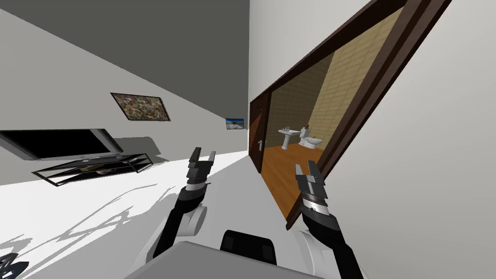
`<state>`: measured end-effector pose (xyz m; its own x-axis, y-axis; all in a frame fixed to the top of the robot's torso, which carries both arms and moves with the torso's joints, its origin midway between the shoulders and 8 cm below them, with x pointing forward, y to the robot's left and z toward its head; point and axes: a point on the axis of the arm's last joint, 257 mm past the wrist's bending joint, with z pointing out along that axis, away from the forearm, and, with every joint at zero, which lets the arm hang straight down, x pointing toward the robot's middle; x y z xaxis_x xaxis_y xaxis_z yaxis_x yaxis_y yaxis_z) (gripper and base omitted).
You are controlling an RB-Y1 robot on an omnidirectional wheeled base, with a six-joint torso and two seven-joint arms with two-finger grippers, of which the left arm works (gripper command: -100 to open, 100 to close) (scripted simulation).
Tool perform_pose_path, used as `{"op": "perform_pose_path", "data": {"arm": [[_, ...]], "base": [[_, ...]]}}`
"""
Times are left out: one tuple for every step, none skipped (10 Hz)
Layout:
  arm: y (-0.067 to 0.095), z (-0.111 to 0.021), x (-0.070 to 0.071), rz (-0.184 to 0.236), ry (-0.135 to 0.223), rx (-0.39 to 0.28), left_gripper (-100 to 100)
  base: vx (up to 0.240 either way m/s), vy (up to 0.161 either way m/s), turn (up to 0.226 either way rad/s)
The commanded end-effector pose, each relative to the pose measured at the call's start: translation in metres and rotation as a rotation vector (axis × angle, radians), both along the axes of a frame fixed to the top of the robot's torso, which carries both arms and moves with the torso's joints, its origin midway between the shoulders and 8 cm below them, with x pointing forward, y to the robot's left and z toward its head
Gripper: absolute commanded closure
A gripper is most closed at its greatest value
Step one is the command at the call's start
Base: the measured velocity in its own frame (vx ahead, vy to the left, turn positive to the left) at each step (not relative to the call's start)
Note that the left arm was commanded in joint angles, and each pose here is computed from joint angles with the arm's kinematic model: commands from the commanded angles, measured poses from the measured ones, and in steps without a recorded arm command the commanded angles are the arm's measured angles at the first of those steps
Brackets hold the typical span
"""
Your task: Push the door open
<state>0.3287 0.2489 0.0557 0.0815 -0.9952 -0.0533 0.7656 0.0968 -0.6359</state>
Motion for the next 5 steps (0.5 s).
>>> {"op": "perform_pose_path", "data": {"arm": [[-0.004,-0.007,0.008,-0.02,0.015,-0.005,-100],[-0.006,-0.011,0.012,-0.031,0.023,-0.009,-100],[-0.009,-0.014,0.016,-0.041,0.031,-0.012,-100],[-0.012,-0.02,0.023,-0.058,0.045,-0.017,-100],[-0.016,-0.026,0.029,-0.072,0.056,-0.023,-100]], "base": [[0.0,0.034,-0.042],[0.14,0.02,-0.129],[0.151,0.015,-0.086],[0.146,0.058,-0.088],[0.174,0.063,-0.102]]}}
